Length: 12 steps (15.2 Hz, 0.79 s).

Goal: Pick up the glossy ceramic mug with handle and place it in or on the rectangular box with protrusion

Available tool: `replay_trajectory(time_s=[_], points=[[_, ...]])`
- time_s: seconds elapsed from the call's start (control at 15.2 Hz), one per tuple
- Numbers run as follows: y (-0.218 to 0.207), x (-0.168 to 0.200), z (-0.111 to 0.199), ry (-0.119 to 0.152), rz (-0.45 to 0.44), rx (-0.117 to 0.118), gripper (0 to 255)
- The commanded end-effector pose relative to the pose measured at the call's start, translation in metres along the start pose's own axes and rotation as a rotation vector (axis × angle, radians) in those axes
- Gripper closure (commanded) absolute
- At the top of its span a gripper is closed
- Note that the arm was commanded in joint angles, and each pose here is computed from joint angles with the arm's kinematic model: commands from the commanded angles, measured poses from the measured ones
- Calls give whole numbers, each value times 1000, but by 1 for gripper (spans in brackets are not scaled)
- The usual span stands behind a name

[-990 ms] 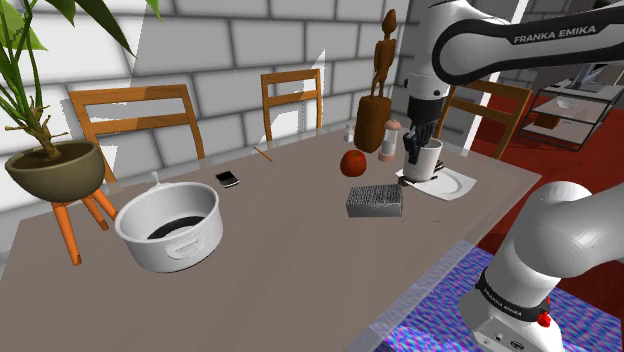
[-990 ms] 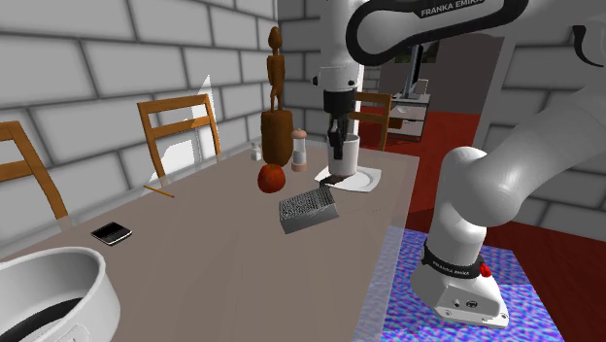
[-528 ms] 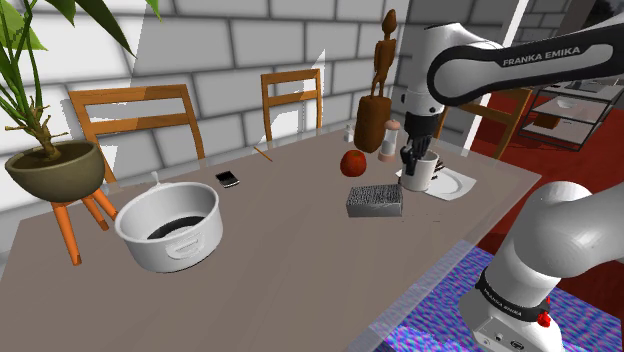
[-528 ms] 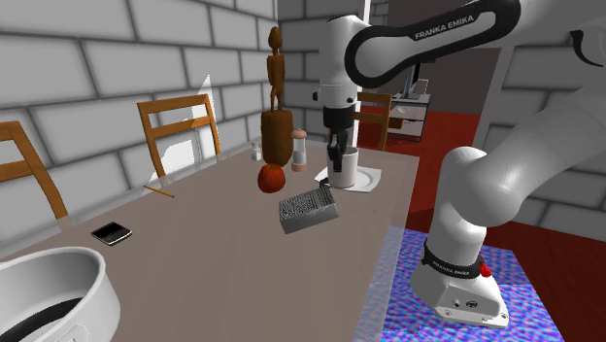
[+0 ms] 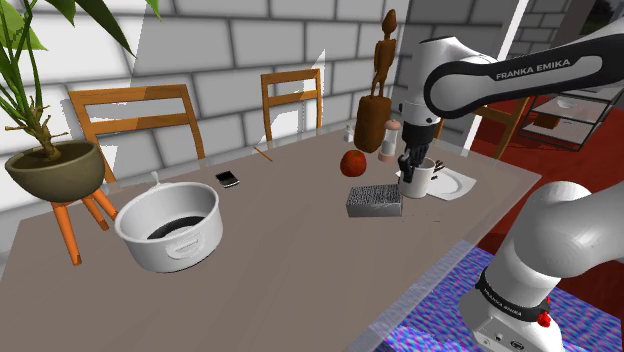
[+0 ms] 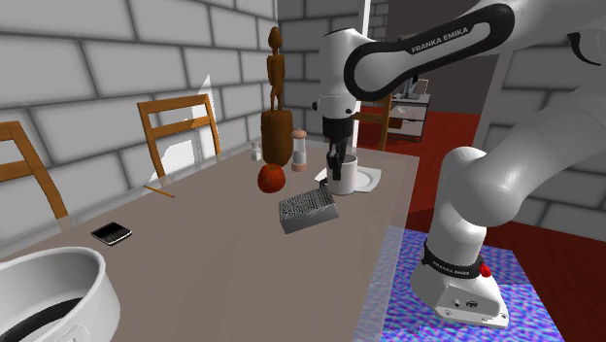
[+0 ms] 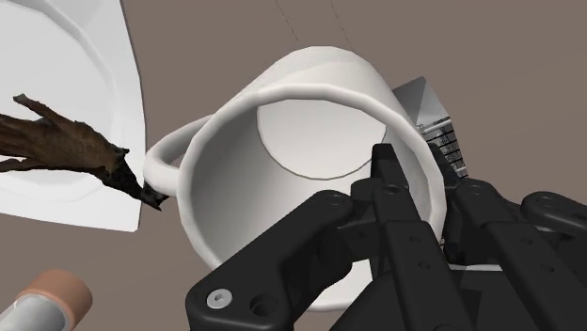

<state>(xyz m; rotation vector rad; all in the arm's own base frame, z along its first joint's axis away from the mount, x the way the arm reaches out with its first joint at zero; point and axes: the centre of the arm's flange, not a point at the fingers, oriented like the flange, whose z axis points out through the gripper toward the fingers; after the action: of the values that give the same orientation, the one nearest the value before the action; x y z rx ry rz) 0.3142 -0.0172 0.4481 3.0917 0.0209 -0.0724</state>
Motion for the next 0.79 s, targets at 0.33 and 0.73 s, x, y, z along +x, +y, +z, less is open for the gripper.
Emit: replay_trajectory(time_s=[0.33,0.73], points=[[0,0,0,0,0,0,0],[0,0,-40,0,0,0,0]])
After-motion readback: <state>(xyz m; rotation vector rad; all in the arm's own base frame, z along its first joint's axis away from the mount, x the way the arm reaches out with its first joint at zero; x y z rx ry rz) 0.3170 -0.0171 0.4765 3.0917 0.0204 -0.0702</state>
